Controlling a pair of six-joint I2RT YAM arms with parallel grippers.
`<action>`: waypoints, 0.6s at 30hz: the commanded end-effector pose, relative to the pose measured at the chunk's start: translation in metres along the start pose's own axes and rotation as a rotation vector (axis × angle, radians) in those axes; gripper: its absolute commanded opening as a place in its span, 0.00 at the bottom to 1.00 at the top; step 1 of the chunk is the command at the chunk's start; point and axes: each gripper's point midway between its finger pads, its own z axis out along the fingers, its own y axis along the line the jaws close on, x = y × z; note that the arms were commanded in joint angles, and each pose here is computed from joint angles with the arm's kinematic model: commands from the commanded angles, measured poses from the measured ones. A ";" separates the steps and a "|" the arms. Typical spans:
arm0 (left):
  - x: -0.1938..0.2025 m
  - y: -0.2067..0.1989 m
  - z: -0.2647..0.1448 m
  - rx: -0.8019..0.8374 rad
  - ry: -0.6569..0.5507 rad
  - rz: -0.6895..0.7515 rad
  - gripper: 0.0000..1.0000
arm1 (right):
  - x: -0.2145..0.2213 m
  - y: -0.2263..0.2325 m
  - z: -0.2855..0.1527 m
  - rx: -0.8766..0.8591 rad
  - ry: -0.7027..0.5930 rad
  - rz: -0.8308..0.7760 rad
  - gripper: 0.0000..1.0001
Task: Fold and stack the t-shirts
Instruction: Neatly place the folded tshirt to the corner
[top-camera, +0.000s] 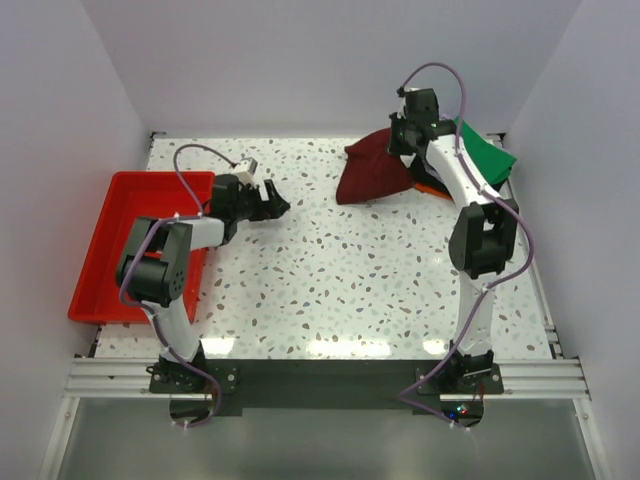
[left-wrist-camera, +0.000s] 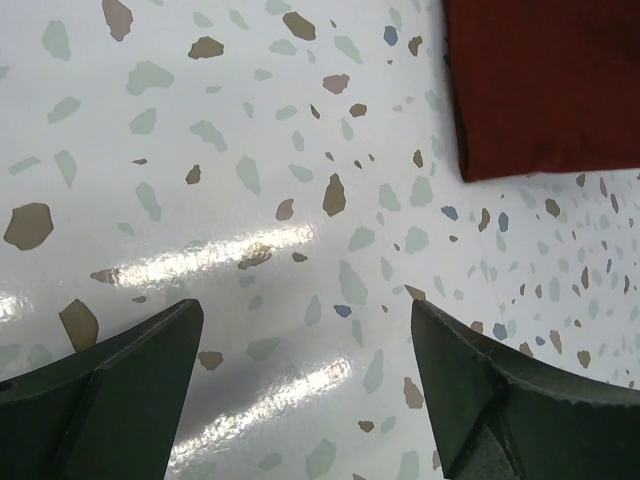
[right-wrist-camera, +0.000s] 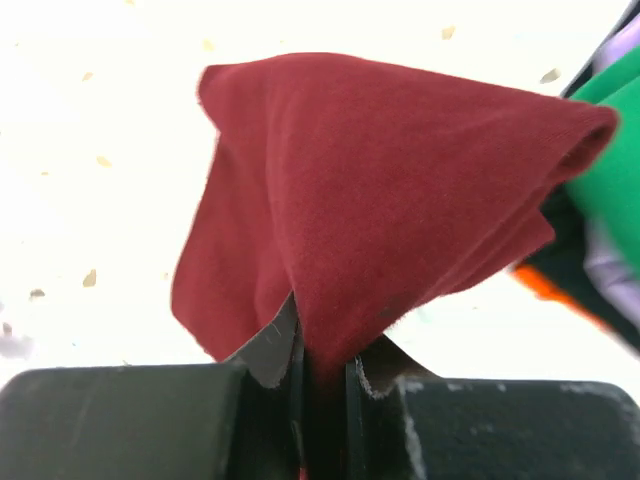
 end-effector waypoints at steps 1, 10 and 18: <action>-0.011 0.003 -0.002 0.012 -0.042 -0.003 0.90 | -0.026 -0.020 -0.010 0.106 -0.032 -0.041 0.00; -0.010 0.016 -0.003 -0.011 -0.043 -0.016 0.90 | -0.092 -0.026 -0.020 0.119 -0.191 -0.004 0.00; -0.008 0.024 -0.002 -0.028 -0.042 -0.020 0.90 | -0.149 -0.042 -0.040 0.072 -0.367 0.080 0.00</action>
